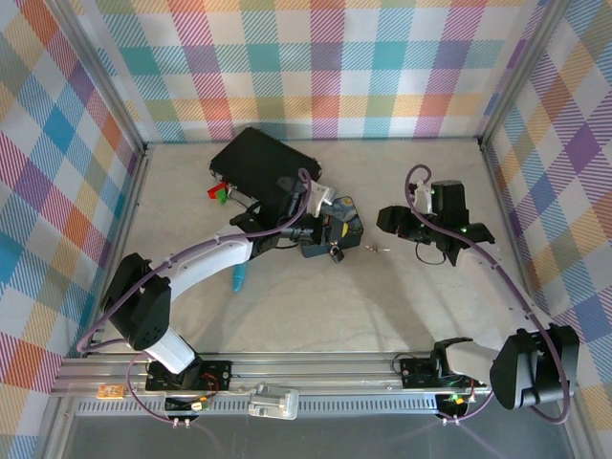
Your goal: Unlock the padlock with the key
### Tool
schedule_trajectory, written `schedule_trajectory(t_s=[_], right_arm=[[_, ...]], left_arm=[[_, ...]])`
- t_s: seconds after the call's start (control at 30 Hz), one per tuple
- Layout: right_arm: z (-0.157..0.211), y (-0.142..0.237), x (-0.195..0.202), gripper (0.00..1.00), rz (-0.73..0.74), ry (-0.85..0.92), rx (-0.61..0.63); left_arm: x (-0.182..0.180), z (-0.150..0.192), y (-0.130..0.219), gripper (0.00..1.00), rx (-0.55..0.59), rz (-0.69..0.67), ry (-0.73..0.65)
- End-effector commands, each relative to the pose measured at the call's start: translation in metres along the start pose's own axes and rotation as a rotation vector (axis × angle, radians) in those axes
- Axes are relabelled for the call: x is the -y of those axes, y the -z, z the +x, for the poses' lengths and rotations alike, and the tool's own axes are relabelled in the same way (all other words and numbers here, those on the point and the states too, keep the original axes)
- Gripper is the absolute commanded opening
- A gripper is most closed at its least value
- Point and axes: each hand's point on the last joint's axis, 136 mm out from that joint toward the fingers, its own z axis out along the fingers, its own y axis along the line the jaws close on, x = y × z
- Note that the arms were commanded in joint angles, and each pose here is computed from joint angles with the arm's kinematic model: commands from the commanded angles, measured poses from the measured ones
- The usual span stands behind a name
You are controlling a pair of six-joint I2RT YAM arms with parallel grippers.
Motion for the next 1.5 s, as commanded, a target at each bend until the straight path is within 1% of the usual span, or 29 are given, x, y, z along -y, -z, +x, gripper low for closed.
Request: schedule_trajectory(t_s=[0.0,0.1,0.2,0.27,0.3,0.47,0.63,0.7,0.8,1.17,1.37,1.47], right_arm=[[0.03,-0.016,0.039,0.55,0.141,-0.021,-0.111],[0.042,-0.032,0.053,0.54,0.179,-0.028,-0.172],[0.046,-0.045,0.064,0.54,0.233,-0.002,-0.216],[0.047,-0.054,0.069,0.53,0.256,0.015,-0.244],[0.047,-0.059,0.07,0.52,0.262,0.027,-0.257],[0.048,-0.086,0.077,0.45,0.318,0.116,-0.315],[0.054,-0.102,0.08,0.46,0.386,0.2,-0.36],[0.056,-0.106,0.085,0.47,0.416,0.222,-0.375],[0.059,-0.11,0.092,0.48,0.46,0.245,-0.395],[0.061,-0.119,0.095,0.51,0.487,0.264,-0.427],[0.067,-0.123,0.099,0.48,0.503,0.257,-0.468],[0.073,-0.125,0.101,0.44,0.515,0.246,-0.501]], left_arm=[[-0.026,-0.001,0.016,0.0,0.062,-0.136,0.071],[-0.045,-0.006,0.028,0.0,0.14,-0.216,0.133],[-0.059,-0.007,0.036,0.0,0.19,-0.242,0.194],[-0.064,-0.007,0.039,0.0,0.204,-0.242,0.229],[-0.066,-0.007,0.039,0.02,0.204,-0.237,0.245],[-0.066,-0.008,0.04,0.13,0.213,-0.206,0.295],[-0.07,-0.007,0.051,0.34,0.25,-0.223,0.318],[-0.073,-0.006,0.056,0.39,0.268,-0.235,0.329],[-0.075,-0.006,0.062,0.41,0.283,-0.236,0.34],[-0.074,-0.01,0.064,0.43,0.293,-0.216,0.345],[-0.073,-0.011,0.067,0.43,0.302,-0.208,0.347],[-0.072,-0.011,0.07,0.43,0.305,-0.204,0.346]])
